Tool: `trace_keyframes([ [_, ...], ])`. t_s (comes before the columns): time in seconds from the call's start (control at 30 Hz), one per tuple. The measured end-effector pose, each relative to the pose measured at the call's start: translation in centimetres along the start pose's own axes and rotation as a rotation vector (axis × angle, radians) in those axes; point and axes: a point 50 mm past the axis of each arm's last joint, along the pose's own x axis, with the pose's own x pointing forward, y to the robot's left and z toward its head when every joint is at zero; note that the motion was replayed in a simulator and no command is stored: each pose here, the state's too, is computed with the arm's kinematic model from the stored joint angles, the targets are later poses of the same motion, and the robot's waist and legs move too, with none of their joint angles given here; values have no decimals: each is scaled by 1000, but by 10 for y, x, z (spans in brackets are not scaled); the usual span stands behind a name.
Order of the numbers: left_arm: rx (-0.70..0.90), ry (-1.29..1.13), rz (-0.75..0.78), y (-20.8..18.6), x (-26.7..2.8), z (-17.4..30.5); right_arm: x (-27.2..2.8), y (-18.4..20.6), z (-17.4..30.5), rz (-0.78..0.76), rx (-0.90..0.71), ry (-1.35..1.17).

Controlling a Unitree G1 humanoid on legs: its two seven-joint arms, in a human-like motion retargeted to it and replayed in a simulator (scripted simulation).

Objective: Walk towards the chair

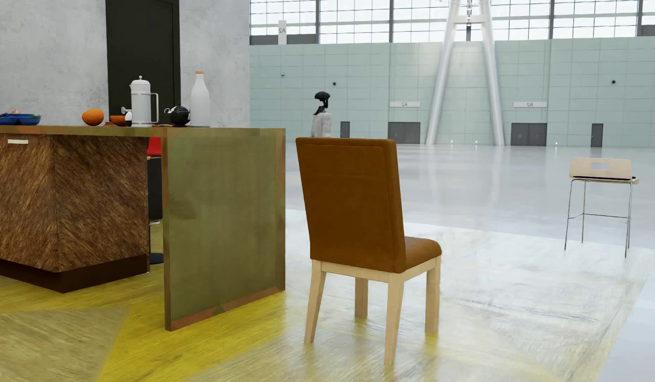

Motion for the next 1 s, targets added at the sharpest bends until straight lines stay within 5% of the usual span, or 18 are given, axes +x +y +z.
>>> trace_keyframes([
  [0.13, 77, -47, -34, 0, 10, 32, -39, -10, -79, -38, 19, 315],
  [0.27, 101, -346, 9, -10, 18, 107, -70, -12, -113, -81, 158, 541],
  [0.47, 97, 39, 124, 8, -10, -10, -27, 14, -63, -22, 104, 249],
  [0.63, -19, -342, 31, -12, 13, 107, -65, -18, -112, -87, 29, 453],
  [0.77, 39, -104, 89, 16, -4, 11, -31, -9, -67, -131, 48, 299],
  [0.87, 131, 92, 148, 48, -15, -27, 3, 30, -15, 37, 31, 140],
  [1.0, 18, -348, 148, 17, 19, 122, -56, -15, -97, 17, 11, 422],
])
